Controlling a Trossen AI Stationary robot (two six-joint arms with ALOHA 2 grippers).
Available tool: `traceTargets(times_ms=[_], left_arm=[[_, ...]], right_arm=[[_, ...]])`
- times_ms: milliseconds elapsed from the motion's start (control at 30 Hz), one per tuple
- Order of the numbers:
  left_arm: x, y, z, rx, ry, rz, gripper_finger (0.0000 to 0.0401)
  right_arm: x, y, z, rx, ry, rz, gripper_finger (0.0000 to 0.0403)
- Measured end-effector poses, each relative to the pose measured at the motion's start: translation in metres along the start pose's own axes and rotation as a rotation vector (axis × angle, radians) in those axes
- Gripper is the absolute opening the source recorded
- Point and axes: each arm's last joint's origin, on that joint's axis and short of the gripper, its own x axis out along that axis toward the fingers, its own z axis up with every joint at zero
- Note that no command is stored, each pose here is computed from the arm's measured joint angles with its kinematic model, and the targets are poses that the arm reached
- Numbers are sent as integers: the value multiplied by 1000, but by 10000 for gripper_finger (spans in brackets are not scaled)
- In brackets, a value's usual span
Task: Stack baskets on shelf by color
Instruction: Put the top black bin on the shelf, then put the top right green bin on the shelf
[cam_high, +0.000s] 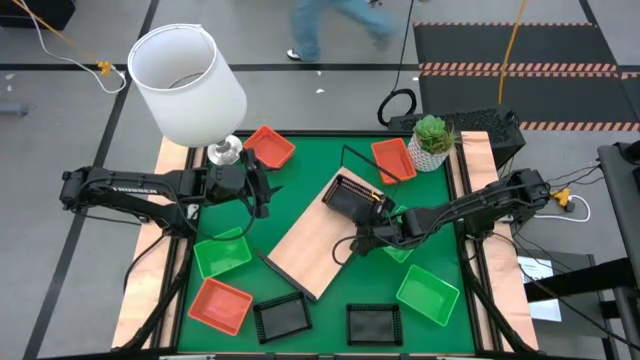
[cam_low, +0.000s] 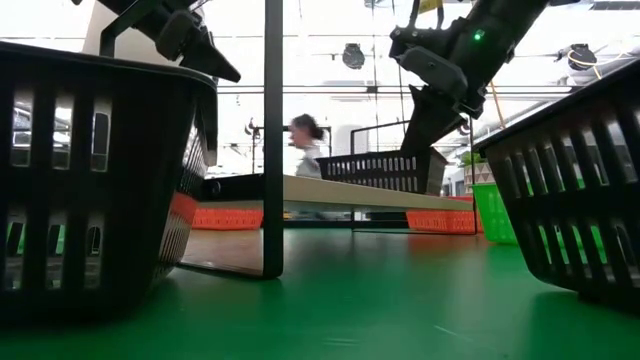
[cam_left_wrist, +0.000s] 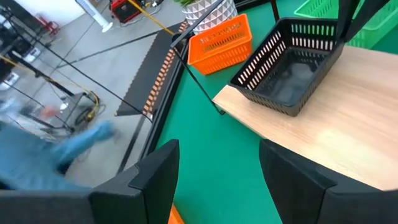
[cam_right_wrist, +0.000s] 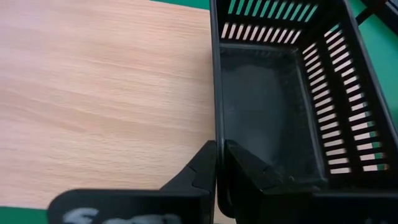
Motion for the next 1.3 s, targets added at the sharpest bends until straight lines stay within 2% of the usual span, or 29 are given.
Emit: traceTargets(times_ms=[167, 500, 600, 833, 1033, 1300], left_arm=[[0, 0, -1, -32, 7, -8, 223], [0, -1, -1, -28, 11, -10, 223], [0, -1, -1, -27, 9, -10, 223], [0, 0, 0, -30, 0, -7, 223], [0, 0, 0, -30, 0, -7, 223], [0, 0, 0, -29, 0, -7, 223]], right_arm=[[0, 0, 0, 46, 2, 2, 23], [0, 0, 0, 50, 0, 0, 25], [0, 0, 0, 50, -1, -1, 41], [-2, -1, 1, 55, -7, 4, 107], [-16, -5, 7, 84, -44, 36, 148], [-55, 0, 4, 101, -58, 215, 157]])
